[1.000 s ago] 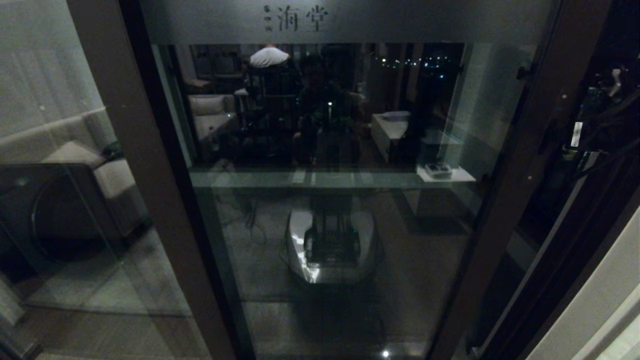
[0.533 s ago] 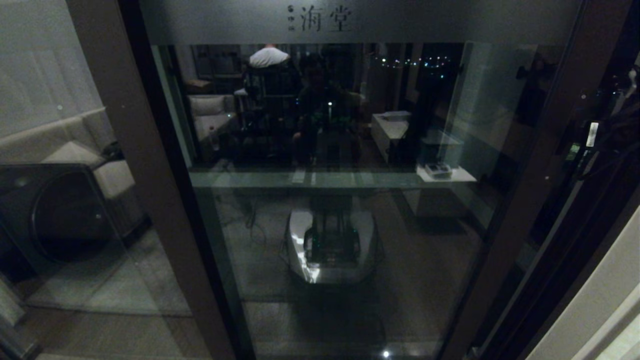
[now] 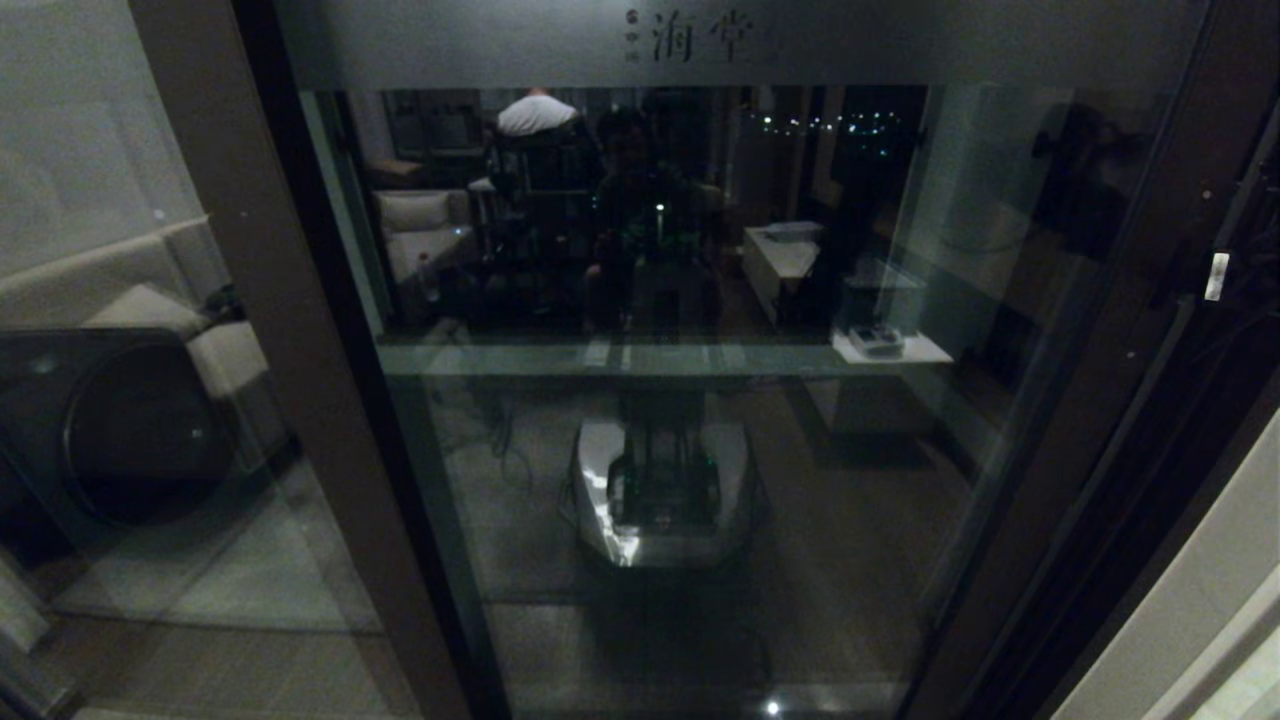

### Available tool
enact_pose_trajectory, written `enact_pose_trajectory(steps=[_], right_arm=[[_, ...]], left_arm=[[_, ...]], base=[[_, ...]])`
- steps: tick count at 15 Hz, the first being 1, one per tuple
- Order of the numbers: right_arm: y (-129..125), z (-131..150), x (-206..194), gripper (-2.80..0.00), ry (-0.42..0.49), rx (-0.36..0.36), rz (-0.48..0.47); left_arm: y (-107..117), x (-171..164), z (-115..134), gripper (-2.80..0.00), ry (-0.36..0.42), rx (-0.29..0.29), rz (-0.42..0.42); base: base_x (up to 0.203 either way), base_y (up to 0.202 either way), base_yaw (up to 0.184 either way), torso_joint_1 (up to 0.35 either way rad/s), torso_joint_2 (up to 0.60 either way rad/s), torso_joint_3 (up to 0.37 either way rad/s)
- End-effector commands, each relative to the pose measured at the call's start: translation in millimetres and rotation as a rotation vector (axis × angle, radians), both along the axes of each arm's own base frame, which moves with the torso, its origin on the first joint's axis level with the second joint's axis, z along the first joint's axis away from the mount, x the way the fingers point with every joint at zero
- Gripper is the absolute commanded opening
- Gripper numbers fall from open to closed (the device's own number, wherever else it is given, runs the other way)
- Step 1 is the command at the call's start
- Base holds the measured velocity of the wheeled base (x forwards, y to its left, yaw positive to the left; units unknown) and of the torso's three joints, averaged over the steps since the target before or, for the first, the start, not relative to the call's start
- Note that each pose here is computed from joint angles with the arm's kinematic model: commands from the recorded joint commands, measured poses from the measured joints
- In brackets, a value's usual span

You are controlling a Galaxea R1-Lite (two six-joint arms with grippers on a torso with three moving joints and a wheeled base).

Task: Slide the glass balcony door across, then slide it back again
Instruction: Close the slid door

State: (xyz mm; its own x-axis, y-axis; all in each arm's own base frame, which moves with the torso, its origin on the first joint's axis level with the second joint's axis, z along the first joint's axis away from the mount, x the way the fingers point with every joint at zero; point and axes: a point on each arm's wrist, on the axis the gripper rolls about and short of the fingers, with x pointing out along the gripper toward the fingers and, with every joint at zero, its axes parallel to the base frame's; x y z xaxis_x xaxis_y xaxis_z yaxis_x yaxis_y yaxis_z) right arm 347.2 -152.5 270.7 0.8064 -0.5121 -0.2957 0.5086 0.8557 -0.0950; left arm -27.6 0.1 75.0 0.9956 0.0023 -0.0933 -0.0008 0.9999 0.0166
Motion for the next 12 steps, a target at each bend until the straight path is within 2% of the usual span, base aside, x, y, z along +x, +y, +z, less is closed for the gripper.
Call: enact_pose_trajectory(steps=[1, 6, 12], right_arm=[[-4.6, -1.5, 4.0, 0.00, -0.005, -0.003, -0.005], [-8.8, 4.2, -1.5, 0.00, -0.020, -0.009, -0.018], [8.3, 21.7, -36.0, 0.00, -0.051, -0.002, 0.035]], left_arm=[[0.0, 0.0, 0.0, -2.80, 0.000, 0.001, 0.001], [0.0, 0.0, 0.0, -2.80, 0.000, 0.001, 0.000], [0.0, 0.0, 0.0, -2.80, 0.000, 0.001, 0.001]], base=[[0.000, 0.000, 0.000, 0.000, 0.00, 0.000], [0.000, 0.000, 0.000, 0.000, 0.00, 0.000], [0.000, 0.000, 0.000, 0.000, 0.00, 0.000]])
